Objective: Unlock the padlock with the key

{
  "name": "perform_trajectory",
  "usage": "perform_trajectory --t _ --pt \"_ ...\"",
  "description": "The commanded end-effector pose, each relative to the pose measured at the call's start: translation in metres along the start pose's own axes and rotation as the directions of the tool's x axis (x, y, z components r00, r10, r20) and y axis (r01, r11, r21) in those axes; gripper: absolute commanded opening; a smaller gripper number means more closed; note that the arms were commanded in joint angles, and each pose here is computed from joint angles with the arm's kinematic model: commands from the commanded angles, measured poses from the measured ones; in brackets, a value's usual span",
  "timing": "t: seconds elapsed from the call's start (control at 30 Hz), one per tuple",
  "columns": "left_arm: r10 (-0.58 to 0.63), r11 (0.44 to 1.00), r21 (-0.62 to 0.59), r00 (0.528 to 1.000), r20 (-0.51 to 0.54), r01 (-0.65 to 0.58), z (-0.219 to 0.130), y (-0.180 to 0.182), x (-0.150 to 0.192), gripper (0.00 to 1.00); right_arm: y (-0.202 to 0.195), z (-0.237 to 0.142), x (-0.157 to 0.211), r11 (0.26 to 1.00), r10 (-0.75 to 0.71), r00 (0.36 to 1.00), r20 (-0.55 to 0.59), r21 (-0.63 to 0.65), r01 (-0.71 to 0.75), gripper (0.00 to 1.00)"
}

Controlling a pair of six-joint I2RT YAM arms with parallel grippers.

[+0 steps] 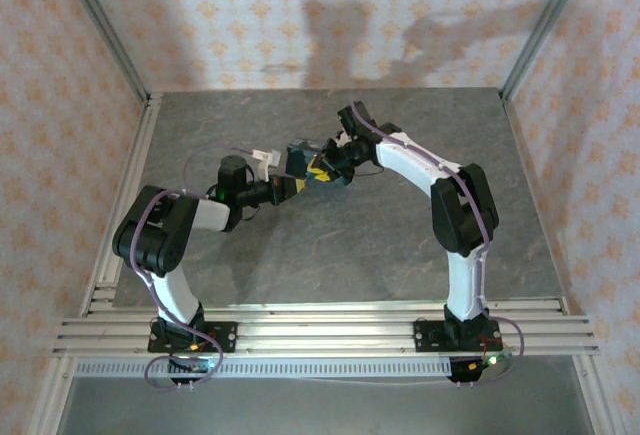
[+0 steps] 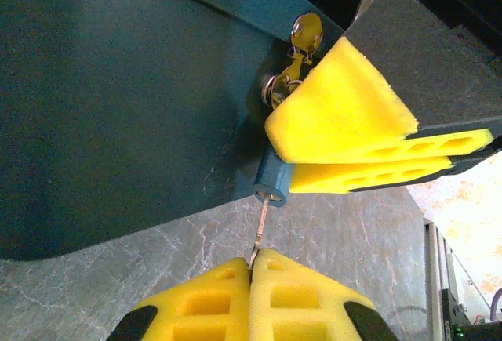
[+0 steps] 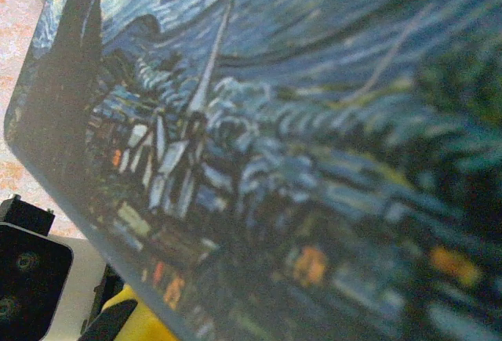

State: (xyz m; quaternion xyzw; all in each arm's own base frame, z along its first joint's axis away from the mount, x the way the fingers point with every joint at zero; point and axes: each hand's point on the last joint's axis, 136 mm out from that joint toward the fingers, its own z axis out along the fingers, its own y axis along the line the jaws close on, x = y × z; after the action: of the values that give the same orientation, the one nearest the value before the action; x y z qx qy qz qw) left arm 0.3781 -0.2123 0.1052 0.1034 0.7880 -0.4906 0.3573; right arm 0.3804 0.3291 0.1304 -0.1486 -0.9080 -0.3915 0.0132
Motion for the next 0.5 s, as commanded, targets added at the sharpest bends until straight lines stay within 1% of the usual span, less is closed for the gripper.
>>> perform_trajectory --t 0.0,0.47 --pt "0.034 0.999 0.017 0.998 0.047 -0.035 -0.0004 -0.0019 -0.0160 0.00 0.0205 -0.0183 0.0075 0.997 -0.042 0.999 0.003 -0.064 0.042 0.00" --pt "0.049 0.997 0.065 0.998 0.044 -0.052 0.0030 -0.0063 -0.0154 0.00 0.0248 -0.0165 0.0133 0.995 -0.043 0.998 -0.040 -0.091 0.039 0.00"
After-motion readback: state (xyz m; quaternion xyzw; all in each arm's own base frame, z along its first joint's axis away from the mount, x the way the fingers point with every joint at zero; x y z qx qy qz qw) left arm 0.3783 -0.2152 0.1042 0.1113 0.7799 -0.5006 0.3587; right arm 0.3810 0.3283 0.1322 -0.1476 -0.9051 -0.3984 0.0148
